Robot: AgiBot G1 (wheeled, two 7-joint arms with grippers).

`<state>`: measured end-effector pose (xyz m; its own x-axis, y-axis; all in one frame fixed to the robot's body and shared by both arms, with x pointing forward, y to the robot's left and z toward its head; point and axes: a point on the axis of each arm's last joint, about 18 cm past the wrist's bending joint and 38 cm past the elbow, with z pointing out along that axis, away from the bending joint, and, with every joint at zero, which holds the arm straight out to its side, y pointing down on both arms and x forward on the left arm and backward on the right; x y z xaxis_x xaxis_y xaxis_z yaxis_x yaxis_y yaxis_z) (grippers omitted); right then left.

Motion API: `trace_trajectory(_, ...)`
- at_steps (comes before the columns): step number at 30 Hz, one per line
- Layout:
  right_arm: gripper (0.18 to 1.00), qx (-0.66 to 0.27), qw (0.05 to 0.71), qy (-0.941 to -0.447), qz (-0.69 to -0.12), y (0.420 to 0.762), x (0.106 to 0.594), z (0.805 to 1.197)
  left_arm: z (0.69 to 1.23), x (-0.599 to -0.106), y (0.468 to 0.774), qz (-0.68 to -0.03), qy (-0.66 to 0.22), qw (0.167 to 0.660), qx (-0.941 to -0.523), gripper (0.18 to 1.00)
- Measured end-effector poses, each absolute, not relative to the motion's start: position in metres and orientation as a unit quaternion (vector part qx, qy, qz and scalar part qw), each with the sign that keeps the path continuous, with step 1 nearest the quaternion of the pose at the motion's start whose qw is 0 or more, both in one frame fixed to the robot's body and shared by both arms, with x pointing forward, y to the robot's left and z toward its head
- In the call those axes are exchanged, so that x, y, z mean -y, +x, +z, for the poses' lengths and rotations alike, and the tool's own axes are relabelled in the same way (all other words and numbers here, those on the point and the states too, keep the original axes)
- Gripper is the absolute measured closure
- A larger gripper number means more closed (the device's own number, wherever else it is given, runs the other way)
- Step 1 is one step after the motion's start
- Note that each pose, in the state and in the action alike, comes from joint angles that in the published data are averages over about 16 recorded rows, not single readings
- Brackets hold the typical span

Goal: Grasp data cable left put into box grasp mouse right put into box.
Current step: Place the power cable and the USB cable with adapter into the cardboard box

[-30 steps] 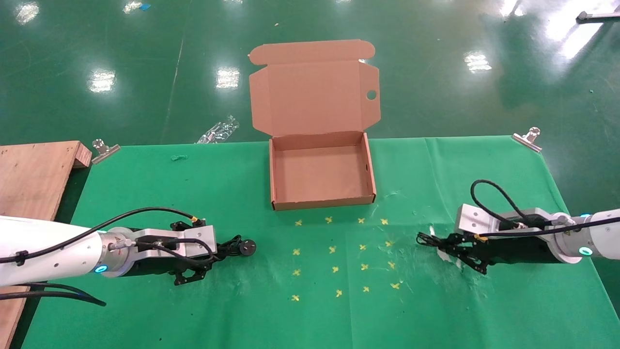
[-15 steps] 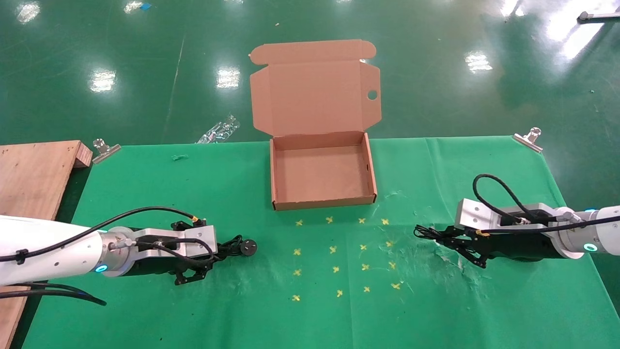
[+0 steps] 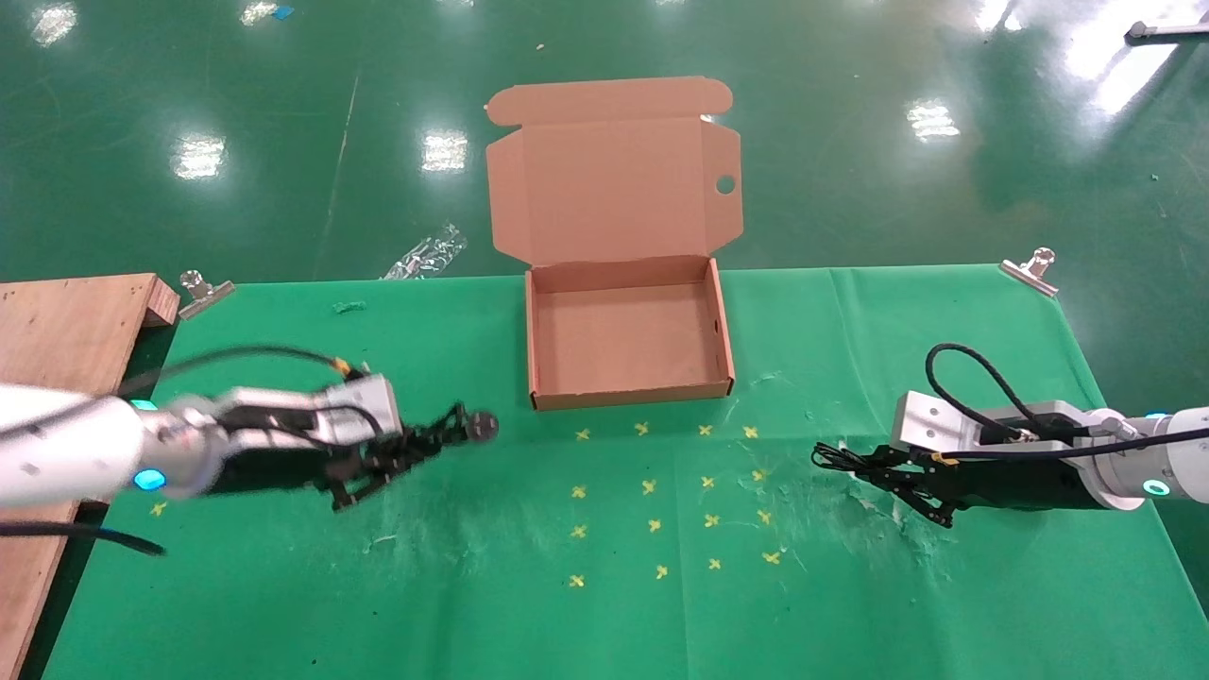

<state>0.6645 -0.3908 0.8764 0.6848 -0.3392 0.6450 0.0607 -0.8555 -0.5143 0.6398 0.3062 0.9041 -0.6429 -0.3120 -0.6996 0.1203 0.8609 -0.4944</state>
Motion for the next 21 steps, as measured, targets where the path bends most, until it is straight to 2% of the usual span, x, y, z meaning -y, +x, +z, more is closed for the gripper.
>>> trace_trajectory(5,0.946,-0.083,0.271,-0.87,-0.403,0.663,0.394,0.89,0.939,-0.283,0.63,-0.301,-0.025,0.422,-0.855,0.835)
trace_trajectory(11,0.946,-0.085,0.297,-0.847,-0.432,0.658,0.4,0.917,0.962,-0.227,0.632,-0.324,0.034,0.428,-0.843,0.838)
trace_trajectory(21,0.946,-0.086,0.33,-0.808,-0.48,0.644,0.414,0.953,0.961,-0.119,0.681,-0.277,0.088,0.488,-0.823,0.839)
